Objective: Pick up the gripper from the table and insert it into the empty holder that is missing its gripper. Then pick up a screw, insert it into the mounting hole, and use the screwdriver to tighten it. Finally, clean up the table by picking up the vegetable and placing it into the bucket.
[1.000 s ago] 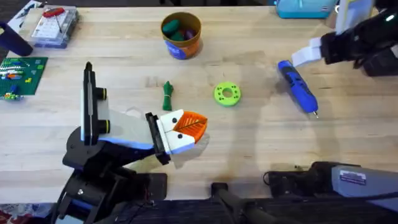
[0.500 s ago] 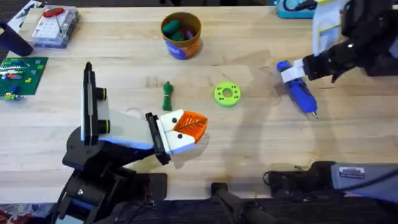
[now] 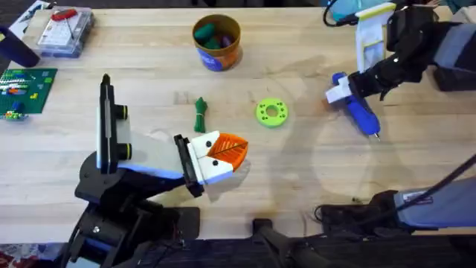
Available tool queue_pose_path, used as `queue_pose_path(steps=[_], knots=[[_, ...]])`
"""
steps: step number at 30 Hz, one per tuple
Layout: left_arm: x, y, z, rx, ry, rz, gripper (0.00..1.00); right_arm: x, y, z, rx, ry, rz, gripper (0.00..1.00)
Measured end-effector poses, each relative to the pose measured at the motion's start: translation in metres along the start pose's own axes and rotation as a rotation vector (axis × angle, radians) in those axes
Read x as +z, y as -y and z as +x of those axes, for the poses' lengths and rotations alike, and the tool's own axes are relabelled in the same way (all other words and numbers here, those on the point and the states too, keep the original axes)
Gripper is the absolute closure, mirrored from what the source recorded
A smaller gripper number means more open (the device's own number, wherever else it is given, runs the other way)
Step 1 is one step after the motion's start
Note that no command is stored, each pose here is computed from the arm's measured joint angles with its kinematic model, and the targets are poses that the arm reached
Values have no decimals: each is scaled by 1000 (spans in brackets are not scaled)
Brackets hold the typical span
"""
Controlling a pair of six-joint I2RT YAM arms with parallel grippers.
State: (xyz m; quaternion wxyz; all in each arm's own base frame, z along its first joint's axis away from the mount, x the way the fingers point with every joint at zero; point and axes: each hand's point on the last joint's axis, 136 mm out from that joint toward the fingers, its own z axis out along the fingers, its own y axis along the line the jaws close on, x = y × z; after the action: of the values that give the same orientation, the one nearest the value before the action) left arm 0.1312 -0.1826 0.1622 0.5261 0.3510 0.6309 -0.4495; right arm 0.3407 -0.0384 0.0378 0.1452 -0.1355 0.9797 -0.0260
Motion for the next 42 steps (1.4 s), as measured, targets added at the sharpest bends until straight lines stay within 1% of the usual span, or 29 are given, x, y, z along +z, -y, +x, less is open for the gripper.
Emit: queue_pose_path(steps=[7,9,10,14,15,16,17,18,20,21,36,40,42], knots=[[0,0,0,0,0,0,989,3,-2,-1,0,-25,-15,13],[0,0,0,0,0,0,989,3,-2,-1,-2,-33,-19,29],[0,0,0,0,0,0,989,3,-2,-1,-3,-37,-20,47],[0,0,0,0,0,0,989,2,-2,0,0,-52,-20,210],[0,0,0,0,0,0,989,2,-1,1,0,-56,-18,334],[0,0,0,0,0,0,989,2,-1,2,-3,-60,-17,415],[0,0,0,0,0,0,989,2,-1,3,-2,-65,-15,523],[0,0,0,0,0,0,989,2,0,4,-2,-68,-8,662],[0,0,0,0,0,0,989,3,2,5,-1,-78,2,897],[0,0,0,0,0,0,989,4,3,7,2,-85,8,969],[0,0,0,0,0,0,989,3,7,6,11,-85,20,976],[0,0,0,0,0,0,989,-2,8,4,26,-89,20,976],[0,0,0,0,0,0,989,-8,10,-1,47,-80,24,976]])
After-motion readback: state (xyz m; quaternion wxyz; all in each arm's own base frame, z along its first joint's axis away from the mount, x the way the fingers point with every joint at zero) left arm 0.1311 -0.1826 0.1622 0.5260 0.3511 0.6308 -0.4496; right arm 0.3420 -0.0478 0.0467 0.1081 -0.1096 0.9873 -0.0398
